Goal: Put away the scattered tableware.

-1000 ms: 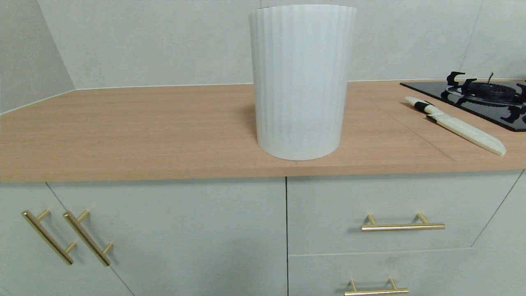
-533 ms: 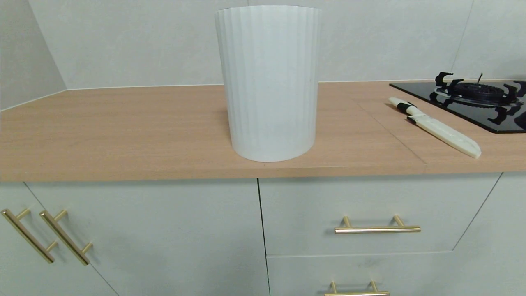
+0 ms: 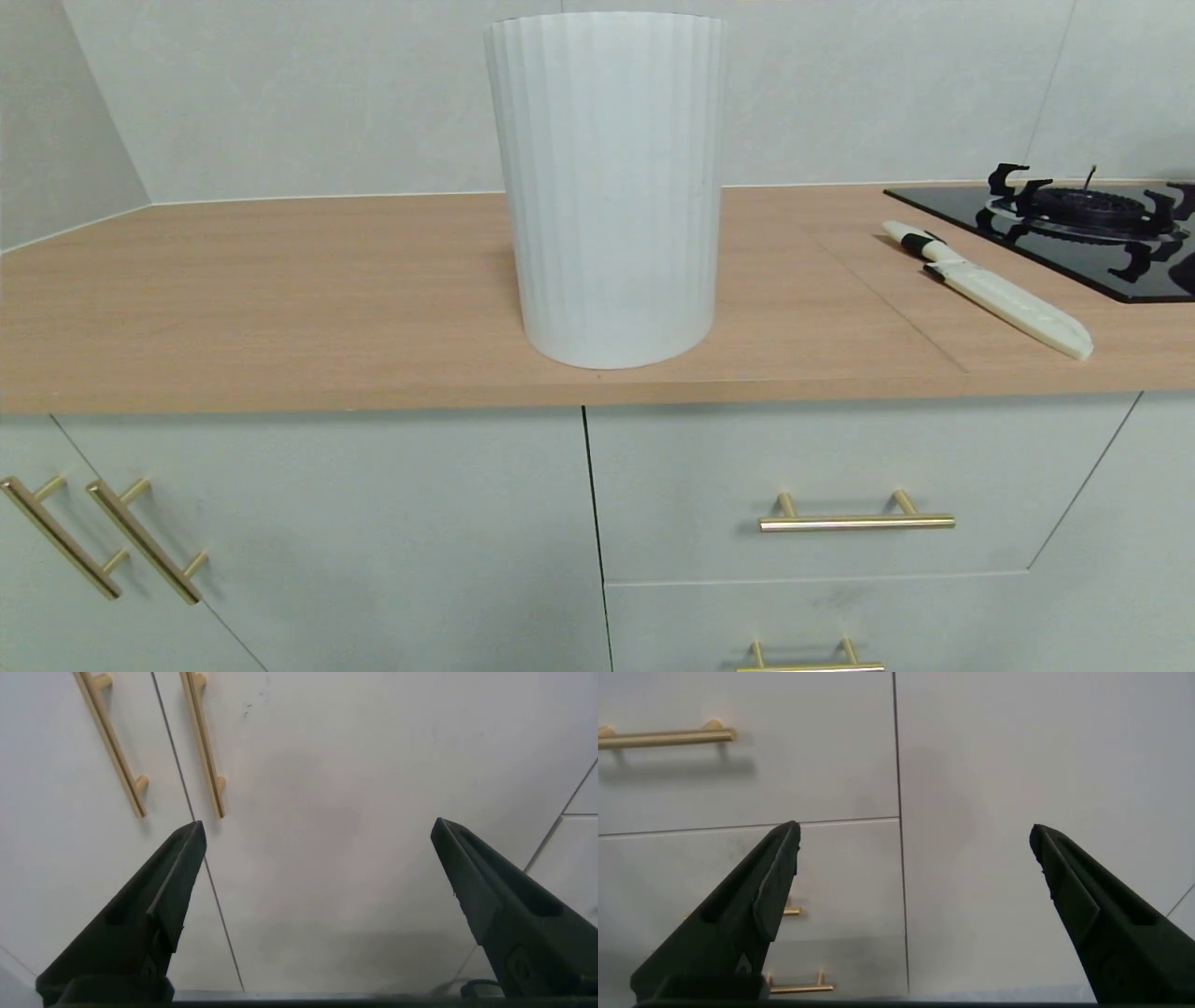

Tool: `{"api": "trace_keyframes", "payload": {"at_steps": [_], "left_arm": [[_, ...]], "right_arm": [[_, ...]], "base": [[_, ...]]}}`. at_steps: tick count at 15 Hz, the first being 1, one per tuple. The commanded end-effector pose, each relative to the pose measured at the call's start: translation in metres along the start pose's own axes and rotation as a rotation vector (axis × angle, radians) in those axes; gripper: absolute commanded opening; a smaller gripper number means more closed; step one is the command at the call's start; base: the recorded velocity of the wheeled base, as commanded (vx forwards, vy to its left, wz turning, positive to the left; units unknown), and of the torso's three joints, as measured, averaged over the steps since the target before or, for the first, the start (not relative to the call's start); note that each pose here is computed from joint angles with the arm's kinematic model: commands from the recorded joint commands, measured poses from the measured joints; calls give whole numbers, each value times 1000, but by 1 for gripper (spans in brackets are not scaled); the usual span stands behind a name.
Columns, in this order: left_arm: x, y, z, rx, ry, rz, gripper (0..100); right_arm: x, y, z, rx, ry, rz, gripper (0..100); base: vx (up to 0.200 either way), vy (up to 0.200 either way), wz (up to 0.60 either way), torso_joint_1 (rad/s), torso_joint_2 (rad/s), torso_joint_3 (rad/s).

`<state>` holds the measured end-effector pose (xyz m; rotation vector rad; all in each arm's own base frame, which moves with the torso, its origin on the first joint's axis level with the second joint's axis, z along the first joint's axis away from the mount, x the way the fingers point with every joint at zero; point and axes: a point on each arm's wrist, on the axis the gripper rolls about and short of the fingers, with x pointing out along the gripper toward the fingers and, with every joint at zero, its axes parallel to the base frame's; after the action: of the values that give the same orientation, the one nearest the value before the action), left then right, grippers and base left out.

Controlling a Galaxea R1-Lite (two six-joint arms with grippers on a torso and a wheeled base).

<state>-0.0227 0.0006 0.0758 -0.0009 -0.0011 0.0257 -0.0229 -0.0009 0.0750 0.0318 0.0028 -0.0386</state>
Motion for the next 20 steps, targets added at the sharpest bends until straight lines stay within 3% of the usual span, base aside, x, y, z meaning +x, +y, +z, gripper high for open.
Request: {"api": "trace_keyframes", "payload": {"at_steps": [1, 10, 20], "left_arm": [[0, 0, 0, -1, 0, 0, 100], [0, 0, 0, -1, 0, 0, 100], [0, 0, 0, -1, 0, 0, 100]], "right_arm": [[0, 0, 0, 0, 1, 0, 100], [0, 0, 0, -1, 1, 0, 100], [0, 0, 0, 0, 1, 0, 100]], "base": [[0, 0, 0, 0, 0, 0], [0, 0, 0, 2, -15, -11], [0, 0, 0, 139, -411, -277]]}}
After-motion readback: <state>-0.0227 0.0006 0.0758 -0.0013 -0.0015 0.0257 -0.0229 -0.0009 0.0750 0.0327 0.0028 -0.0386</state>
